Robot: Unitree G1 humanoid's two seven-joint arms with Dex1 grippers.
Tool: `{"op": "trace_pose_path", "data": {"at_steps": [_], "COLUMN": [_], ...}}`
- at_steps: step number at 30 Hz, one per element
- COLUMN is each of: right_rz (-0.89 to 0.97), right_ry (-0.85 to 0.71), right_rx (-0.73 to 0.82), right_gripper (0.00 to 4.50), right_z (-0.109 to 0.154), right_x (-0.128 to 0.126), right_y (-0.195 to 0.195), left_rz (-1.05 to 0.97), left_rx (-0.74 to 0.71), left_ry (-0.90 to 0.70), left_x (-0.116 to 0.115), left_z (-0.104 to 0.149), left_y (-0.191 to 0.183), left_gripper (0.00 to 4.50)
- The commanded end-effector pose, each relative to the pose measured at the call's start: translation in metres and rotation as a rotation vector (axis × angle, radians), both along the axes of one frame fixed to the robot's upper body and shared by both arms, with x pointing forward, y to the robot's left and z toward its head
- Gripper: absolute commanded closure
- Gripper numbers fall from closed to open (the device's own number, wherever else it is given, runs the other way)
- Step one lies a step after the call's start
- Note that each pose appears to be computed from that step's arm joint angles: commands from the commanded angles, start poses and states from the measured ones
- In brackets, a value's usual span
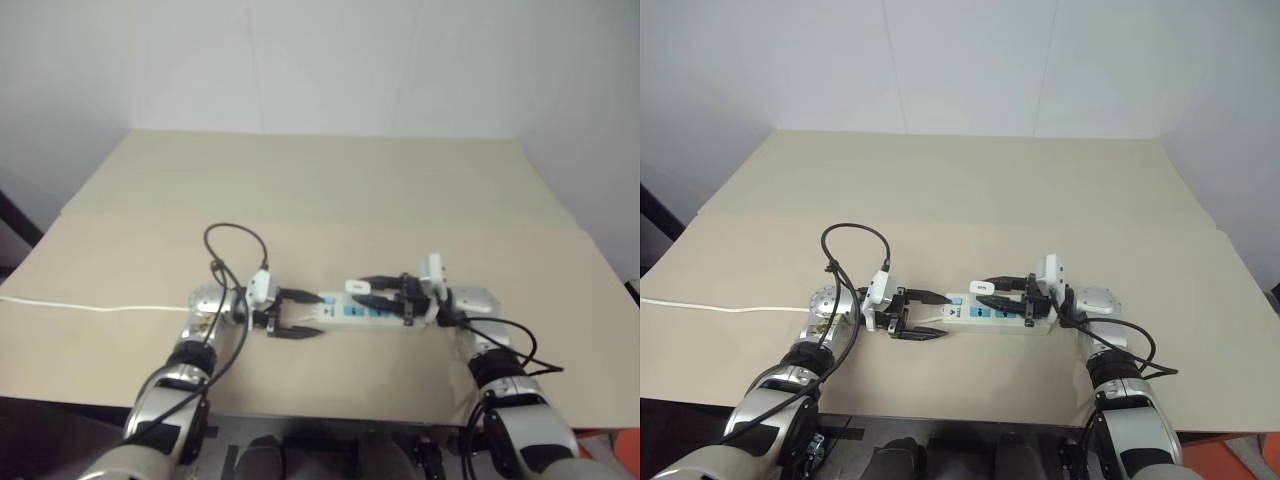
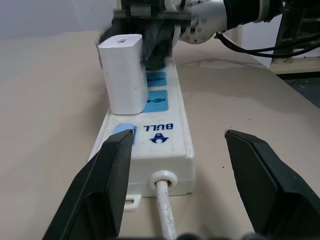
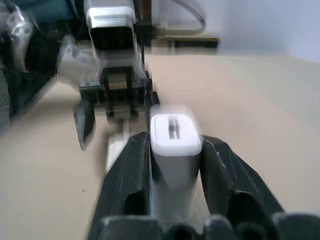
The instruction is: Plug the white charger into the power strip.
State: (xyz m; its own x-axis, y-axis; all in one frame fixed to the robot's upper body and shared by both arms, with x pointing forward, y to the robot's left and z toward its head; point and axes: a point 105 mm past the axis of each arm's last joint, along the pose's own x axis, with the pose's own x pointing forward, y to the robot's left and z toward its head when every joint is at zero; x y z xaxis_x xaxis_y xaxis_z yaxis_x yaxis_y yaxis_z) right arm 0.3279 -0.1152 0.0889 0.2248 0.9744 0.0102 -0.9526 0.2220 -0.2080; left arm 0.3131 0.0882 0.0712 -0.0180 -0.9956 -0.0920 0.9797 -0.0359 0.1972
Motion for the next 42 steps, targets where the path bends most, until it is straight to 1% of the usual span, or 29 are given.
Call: {"op": "trace_pose_path", "data": {"at_steps": [1, 2, 4, 5, 6, 13, 15, 18, 22, 24, 27, 29, 31, 35, 38, 42], "right_rz": [-0.016, -0.013, -0.011, -0.01, -0.012, 0.029, 0.015, -0.017, -0.12, -0.141, -0.201, -0.214, -0.249, -0.336, -0.357, -0.373], "right_ry": [0.113, 0.11, 0.094, 0.09, 0.08, -0.001, -0.039, -0.052, -0.082, -0.075, -0.08, -0.045, -0.014, -0.001, -0.007, -0.019], "right_rx": [-0.078, -0.078, -0.076, -0.075, -0.073, -0.066, -0.054, -0.055, -0.074, -0.132, -0.267, -0.354, -0.398, -0.458, -0.473, -0.488], "right_gripper": [1.45, 1.03, 0.46, 0.08, 0.03, 0.03, 0.03, 0.03, 0.03, 0.03, 0.03, 0.03, 0.03, 0.03, 0.03, 0.03], "right_z": [-0.038, -0.037, -0.036, -0.035, -0.034, -0.015, -0.005, 0.007, 0.026, 0.03, 0.04, 0.044, 0.051, 0.066, 0.072, 0.073], "right_x": [-0.013, -0.014, -0.015, -0.015, -0.015, -0.018, -0.017, -0.016, -0.013, -0.016, -0.025, -0.033, -0.038, -0.05, -0.059, -0.065], "right_y": [-0.01, -0.011, -0.012, -0.012, -0.013, -0.018, -0.021, -0.03, -0.054, -0.065, -0.094, -0.109, -0.123, -0.147, -0.154, -0.158], "left_rz": [-0.007, -0.008, -0.009, -0.01, -0.01, -0.007, 0.002, 0.027, 0.077, 0.09, 0.121, 0.129, 0.137, 0.15, 0.154, 0.157], "left_rx": [0.001, 0.001, 0.002, 0.002, 0.002, 0.003, 0.003, -0.003, -0.012, -0.009, 0.023, 0.049, 0.06, 0.08, 0.098, 0.111], "left_ry": [-0.013, -0.013, -0.011, -0.011, -0.011, -0.015, -0.022, -0.033, -0.073, -0.095, -0.15, -0.173, -0.194, -0.217, -0.206, -0.189], "left_x": [-0.001, -0.001, -0.001, -0.001, -0.001, 0.0, 0.002, 0.006, 0.015, 0.018, 0.024, 0.025, 0.025, 0.022, 0.017, 0.012], "left_z": [0.002, 0.002, 0.002, 0.001, 0.001, 0.003, 0.005, 0.01, 0.026, 0.032, 0.048, 0.053, 0.059, 0.068, 0.066, 0.062], "left_y": [0.0, 0.0, 0.0, 0.0, 0.0, 0.001, 0.003, 0.009, 0.025, 0.031, 0.048, 0.056, 0.062, 0.073, 0.08, 0.084], "left_gripper": [1.33, 1.33, 1.33, 1.33, 1.33, 1.33, 1.33, 1.33, 1.33, 1.33, 1.33, 1.33, 1.33, 1.33, 1.33, 1.33]}}
